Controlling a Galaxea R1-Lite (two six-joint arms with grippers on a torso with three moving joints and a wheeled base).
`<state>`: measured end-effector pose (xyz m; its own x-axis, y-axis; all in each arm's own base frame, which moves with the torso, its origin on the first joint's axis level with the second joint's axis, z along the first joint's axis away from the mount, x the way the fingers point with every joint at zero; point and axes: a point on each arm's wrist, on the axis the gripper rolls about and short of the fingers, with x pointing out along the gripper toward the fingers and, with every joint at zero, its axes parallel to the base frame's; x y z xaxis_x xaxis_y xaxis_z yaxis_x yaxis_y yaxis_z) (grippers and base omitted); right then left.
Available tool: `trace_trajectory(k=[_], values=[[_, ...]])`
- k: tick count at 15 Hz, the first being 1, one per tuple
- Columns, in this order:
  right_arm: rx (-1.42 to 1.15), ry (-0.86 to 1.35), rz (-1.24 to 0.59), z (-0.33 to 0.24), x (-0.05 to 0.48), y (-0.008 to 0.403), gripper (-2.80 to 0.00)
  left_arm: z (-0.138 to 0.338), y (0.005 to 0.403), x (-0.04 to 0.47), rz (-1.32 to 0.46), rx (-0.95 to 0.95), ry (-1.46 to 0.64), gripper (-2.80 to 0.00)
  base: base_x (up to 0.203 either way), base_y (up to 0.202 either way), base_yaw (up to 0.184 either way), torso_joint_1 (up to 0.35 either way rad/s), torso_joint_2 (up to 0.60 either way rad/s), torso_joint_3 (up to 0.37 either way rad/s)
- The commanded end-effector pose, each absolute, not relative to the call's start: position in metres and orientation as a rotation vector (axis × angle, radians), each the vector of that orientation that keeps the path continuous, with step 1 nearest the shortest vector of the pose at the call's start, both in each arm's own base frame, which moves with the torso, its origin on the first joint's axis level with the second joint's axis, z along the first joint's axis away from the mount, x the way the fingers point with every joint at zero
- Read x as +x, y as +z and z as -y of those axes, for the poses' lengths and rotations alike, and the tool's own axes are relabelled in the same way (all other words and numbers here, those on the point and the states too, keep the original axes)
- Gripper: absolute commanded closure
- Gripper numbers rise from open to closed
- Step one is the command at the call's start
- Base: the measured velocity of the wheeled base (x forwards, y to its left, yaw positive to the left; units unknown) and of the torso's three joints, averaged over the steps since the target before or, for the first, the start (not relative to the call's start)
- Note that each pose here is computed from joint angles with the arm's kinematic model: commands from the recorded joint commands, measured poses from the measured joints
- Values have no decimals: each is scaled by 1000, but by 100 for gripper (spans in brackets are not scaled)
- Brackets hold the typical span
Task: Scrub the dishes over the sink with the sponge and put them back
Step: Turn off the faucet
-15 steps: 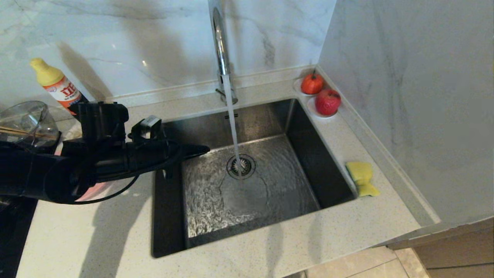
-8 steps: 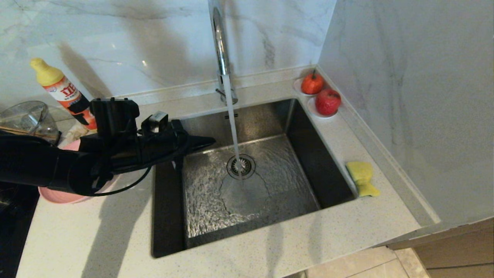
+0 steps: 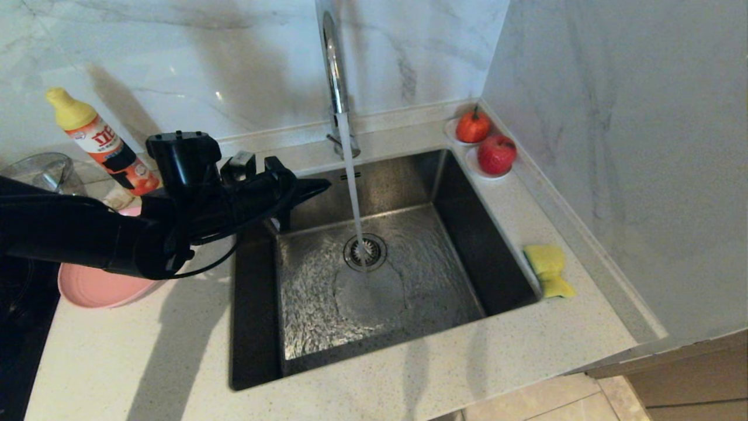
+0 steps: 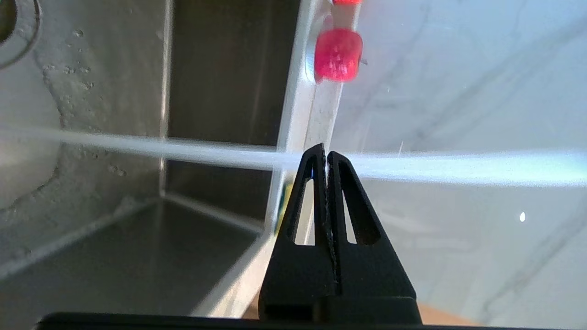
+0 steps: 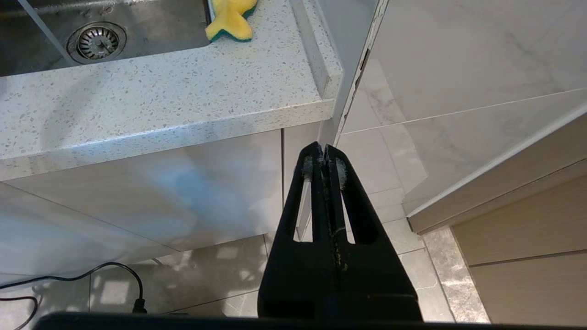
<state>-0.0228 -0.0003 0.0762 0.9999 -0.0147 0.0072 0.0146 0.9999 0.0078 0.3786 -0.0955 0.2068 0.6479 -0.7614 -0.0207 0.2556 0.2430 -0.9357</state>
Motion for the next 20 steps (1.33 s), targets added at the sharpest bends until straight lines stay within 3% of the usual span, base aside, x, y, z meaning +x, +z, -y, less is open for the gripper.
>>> trace_trajectory(k=[1,20], values=[[8,-16,6,0,-23,76,0,99,201,385,-549,-1134,-742,0,0,0,0,0,0,0],[6,-15,6,0,-23,76,0,108,194,432,-361,-1190,-777,0,0,0,0,0,0,0]])
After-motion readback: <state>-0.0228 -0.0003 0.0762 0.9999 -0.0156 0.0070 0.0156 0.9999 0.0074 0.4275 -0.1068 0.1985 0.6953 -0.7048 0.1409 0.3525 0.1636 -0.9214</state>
